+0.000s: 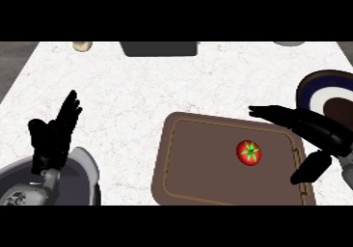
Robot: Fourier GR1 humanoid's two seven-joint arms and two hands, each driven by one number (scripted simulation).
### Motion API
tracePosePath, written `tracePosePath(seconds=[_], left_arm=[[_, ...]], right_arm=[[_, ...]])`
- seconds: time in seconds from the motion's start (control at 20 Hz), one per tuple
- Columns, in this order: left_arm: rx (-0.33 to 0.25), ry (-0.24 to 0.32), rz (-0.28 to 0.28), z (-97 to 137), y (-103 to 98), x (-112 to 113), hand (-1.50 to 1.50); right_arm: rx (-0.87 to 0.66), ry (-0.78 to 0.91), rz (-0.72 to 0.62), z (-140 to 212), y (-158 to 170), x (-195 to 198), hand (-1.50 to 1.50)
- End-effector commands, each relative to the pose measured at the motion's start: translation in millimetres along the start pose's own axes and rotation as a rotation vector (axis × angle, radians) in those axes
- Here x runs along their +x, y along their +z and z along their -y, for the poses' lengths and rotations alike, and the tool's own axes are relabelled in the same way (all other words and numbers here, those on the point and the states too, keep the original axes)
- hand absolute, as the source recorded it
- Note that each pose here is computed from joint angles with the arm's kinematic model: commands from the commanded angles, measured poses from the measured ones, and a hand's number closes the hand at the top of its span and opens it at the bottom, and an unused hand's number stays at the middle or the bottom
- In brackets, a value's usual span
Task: Pick the tomato from the tray and place it in the plate
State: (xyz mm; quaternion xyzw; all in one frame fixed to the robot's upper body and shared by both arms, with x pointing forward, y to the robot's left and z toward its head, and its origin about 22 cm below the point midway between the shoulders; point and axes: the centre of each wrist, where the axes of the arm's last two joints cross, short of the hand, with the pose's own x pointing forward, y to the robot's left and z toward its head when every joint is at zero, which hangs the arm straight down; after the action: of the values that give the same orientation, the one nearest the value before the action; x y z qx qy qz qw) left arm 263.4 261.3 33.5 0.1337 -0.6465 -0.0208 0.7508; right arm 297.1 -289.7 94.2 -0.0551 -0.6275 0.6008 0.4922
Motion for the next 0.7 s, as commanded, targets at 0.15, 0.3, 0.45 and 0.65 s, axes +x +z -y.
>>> tracePosePath(seconds=[0.15, 0.3, 0.45, 0.65], left_arm=[[-0.031, 0.015, -0.121, 28.6, 14.7, -36.5, 0.00], [-0.044, 0.014, -0.124, 19.6, 6.3, -32.0, 0.00], [-0.043, 0.028, -0.117, 21.5, 7.5, -36.0, 0.00], [-0.031, 0.030, -0.113, 22.8, 5.0, -30.0, 0.00]], right_arm=[[0.169, 0.060, -0.090, 1.4, -10.1, 15.6, -1.50], [0.162, 0.042, -0.102, -16.7, -24.8, 18.8, -1.50], [0.175, 0.053, -0.126, -7.7, -28.3, 3.1, -1.50], [0.205, 0.054, -0.094, -21.2, -35.7, 20.0, -1.50]])
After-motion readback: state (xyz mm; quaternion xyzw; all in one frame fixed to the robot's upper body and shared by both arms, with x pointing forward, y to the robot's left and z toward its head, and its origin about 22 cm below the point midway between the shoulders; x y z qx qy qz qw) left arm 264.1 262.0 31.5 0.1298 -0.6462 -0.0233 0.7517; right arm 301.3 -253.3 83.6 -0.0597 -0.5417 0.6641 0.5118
